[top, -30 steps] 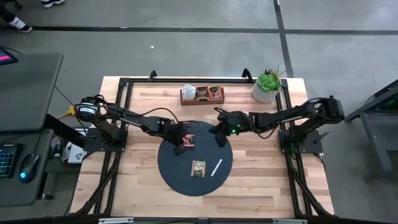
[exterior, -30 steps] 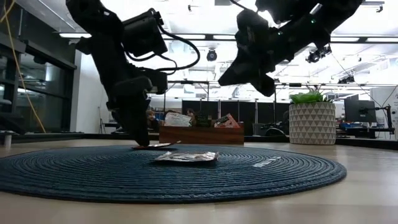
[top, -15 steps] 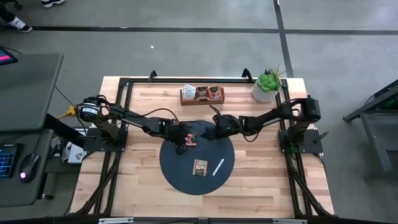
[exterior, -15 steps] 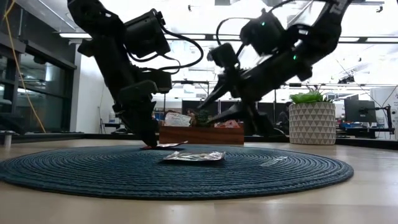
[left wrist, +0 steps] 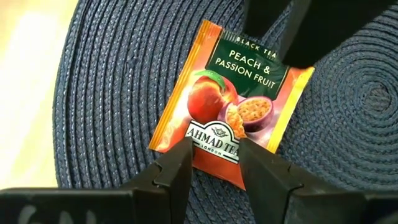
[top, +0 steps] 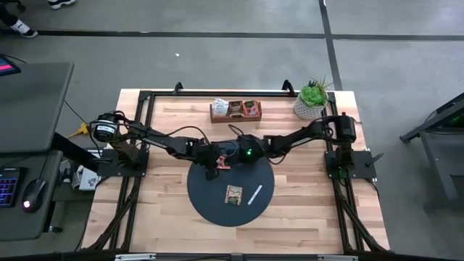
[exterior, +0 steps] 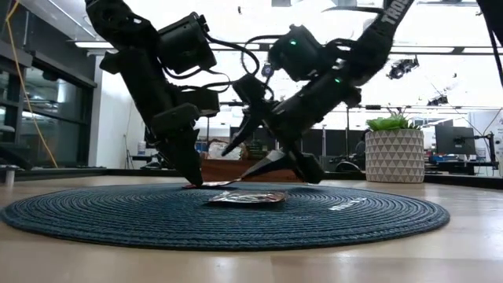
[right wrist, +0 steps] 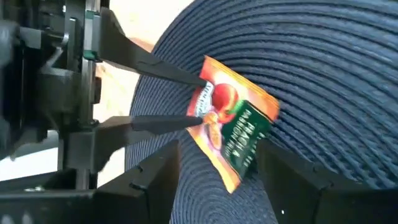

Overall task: Pick & Place Tea
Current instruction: Put the orange tea bag into the right section of the wooden organizer

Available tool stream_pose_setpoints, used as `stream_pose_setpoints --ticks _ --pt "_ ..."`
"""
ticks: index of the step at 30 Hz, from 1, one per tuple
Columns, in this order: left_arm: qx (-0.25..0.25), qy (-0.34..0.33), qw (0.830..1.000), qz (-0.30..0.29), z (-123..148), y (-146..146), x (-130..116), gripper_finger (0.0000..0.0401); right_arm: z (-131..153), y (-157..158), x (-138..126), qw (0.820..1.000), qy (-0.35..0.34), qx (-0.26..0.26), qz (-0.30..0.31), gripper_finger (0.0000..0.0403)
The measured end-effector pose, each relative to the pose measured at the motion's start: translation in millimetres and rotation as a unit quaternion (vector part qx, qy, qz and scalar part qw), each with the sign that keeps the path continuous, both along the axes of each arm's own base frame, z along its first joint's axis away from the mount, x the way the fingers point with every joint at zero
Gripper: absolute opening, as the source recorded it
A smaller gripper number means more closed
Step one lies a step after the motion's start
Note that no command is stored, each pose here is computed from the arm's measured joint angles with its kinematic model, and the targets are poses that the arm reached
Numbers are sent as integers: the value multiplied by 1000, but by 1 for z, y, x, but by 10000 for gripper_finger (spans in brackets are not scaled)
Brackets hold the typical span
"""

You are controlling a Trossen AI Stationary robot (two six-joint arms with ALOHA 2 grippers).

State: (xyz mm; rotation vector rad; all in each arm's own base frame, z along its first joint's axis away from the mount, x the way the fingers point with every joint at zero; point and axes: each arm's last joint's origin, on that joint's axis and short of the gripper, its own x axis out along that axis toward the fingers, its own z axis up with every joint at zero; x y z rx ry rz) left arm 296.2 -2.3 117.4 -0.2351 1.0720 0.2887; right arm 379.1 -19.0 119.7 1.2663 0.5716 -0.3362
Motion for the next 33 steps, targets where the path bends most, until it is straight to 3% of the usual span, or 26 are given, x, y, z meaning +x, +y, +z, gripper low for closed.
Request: stream_pose_setpoints --ticks 7,13,26,33 --pt "2 0 1000 -5 0 0 0 131 5 1 8 999 45 -24 -19 207" --pt "0 0 1000 -9 0 0 0 131 3 5 6 998 60 -5 -19 207" --pt "-5 -19 1000 -12 -4 0 -2 131 -13 9 12 998 52 -5 -19 205" --pt "-2 -17 999 -33 -4 -1 -2 131 -17 9 12 998 58 -26 -5 162"
